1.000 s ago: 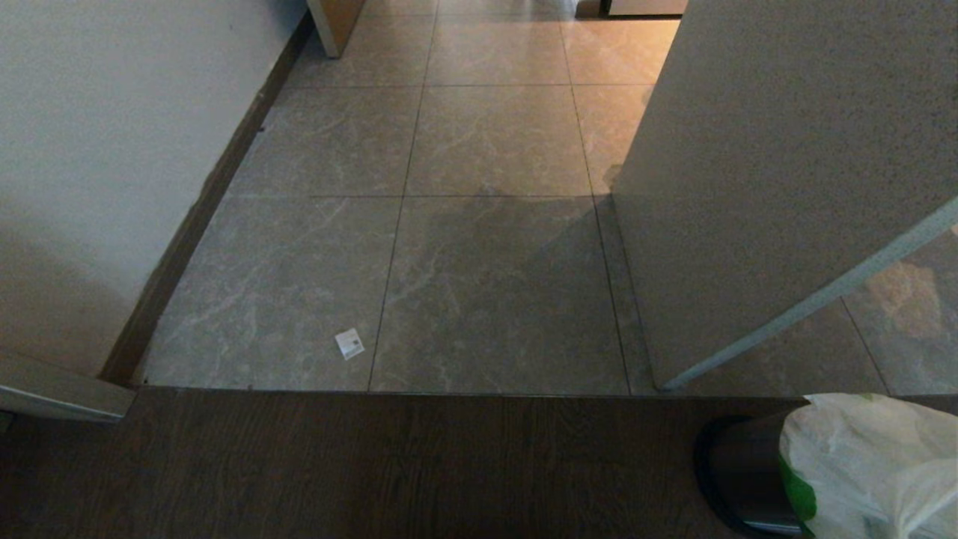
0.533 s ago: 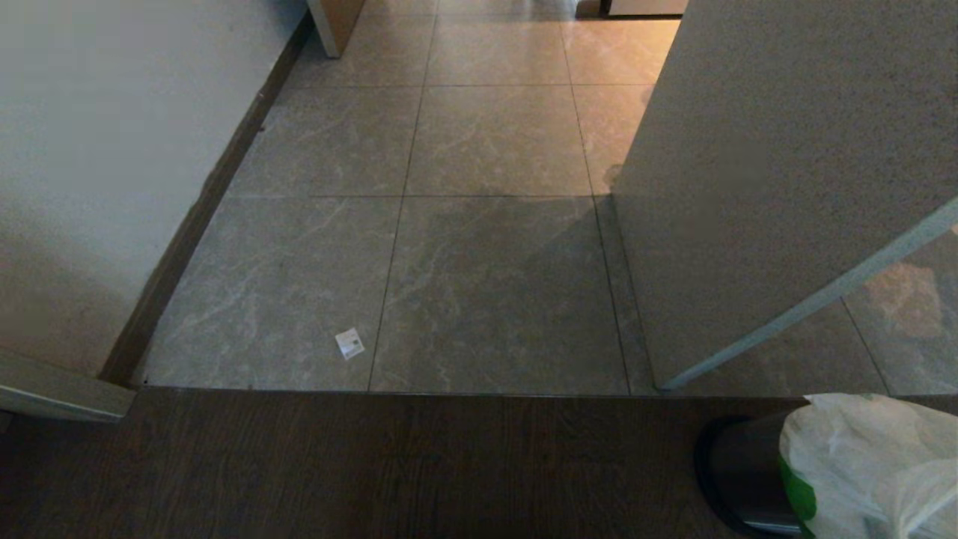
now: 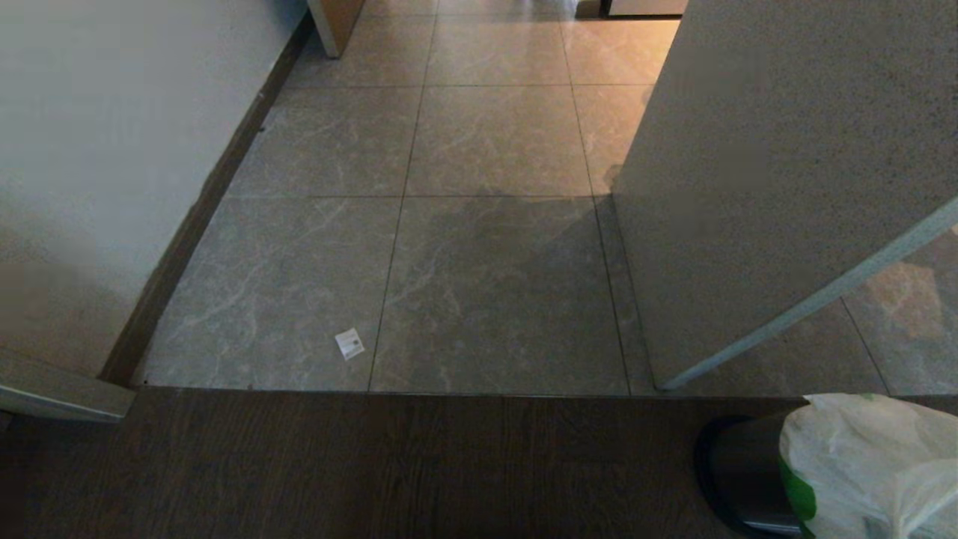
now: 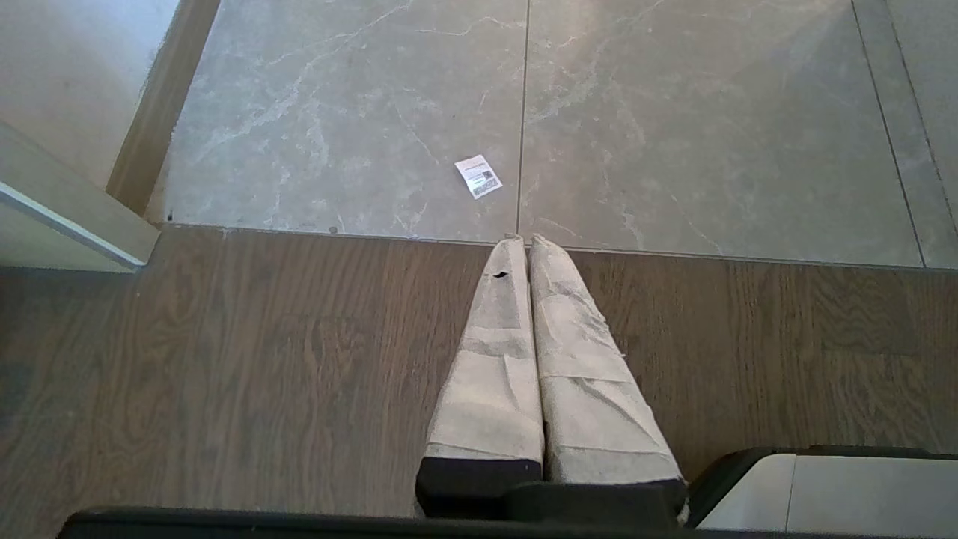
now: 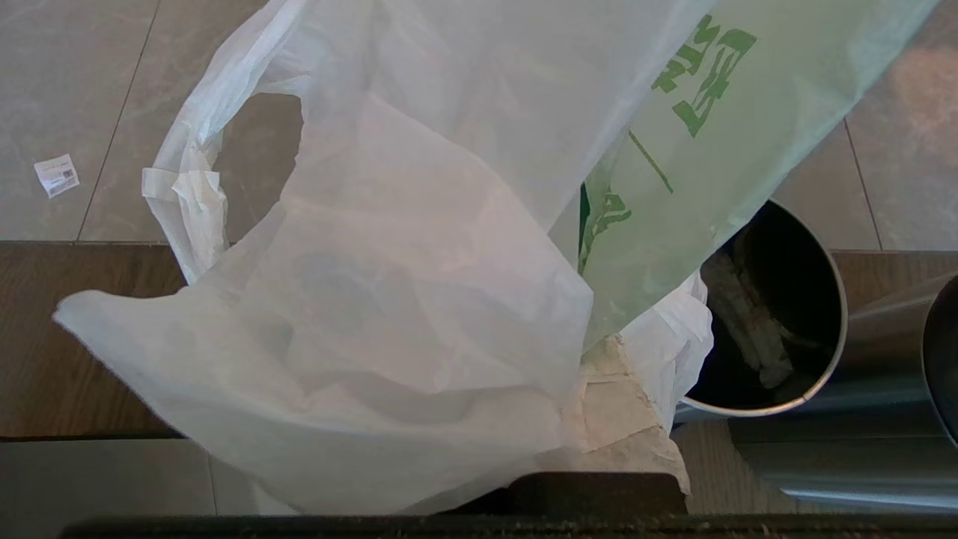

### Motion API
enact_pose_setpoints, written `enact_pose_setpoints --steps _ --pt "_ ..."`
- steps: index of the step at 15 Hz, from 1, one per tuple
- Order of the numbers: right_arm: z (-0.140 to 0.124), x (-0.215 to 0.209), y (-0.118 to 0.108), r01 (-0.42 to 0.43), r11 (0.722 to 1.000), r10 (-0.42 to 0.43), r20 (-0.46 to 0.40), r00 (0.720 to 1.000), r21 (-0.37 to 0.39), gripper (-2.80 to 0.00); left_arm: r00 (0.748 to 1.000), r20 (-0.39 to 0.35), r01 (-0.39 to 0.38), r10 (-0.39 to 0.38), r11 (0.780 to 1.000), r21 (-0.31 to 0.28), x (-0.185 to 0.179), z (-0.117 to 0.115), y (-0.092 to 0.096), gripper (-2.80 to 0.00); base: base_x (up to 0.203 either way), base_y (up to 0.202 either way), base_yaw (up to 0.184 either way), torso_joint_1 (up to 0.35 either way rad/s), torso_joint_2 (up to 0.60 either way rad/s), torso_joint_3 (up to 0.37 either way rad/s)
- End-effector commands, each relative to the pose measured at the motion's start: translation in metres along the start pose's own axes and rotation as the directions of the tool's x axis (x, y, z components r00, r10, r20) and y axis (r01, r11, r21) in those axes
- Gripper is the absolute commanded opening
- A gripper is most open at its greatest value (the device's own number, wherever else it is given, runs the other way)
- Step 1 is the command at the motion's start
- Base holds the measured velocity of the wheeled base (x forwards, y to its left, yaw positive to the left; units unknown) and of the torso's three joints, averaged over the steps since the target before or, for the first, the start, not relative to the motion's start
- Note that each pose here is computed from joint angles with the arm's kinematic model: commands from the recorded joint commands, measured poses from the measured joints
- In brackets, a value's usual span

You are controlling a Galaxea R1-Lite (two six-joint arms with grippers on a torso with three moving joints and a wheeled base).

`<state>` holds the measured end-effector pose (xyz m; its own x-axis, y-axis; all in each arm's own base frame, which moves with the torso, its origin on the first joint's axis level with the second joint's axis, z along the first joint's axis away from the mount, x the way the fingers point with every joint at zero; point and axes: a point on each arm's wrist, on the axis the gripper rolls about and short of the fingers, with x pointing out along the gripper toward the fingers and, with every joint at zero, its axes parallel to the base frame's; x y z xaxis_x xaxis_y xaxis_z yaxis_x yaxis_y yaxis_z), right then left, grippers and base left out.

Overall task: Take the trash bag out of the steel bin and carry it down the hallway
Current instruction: Put the trash bag at the door

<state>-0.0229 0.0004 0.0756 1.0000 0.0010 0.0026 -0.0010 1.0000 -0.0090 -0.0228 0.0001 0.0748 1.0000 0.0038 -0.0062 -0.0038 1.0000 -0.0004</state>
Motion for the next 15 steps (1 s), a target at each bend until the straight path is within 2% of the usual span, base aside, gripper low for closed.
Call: enact_pose_setpoints --steps 1,6,15 --pt "0.0001 0.0001 0.0000 0.000 1.000 0.000 -0.001 1.000 0.000 -2.80 1.000 0.000 0.001 -0.001 1.000 -0.001 0.0000 0.0000 0.0000 -2.80 0.000 0.000 0.000 0.000 0.00 0.000" --pt "0.0001 0.0001 0.0000 0.000 1.000 0.000 -0.001 1.000 0.000 -2.80 1.000 0.000 0.000 0.000 1.000 -0.003 0.0000 0.0000 0.0000 -2.80 0.000 0.000 0.000 0.000 0.00 0.030" --pt "0.0001 0.0001 0.0000 0.000 1.000 0.000 -0.001 1.000 0.000 -2.80 1.000 -0.001 -0.001 0.001 1.000 -0.008 0.0001 -0.0003 0.0000 -2.80 0.000 0.000 0.000 0.002 0.00 0.202"
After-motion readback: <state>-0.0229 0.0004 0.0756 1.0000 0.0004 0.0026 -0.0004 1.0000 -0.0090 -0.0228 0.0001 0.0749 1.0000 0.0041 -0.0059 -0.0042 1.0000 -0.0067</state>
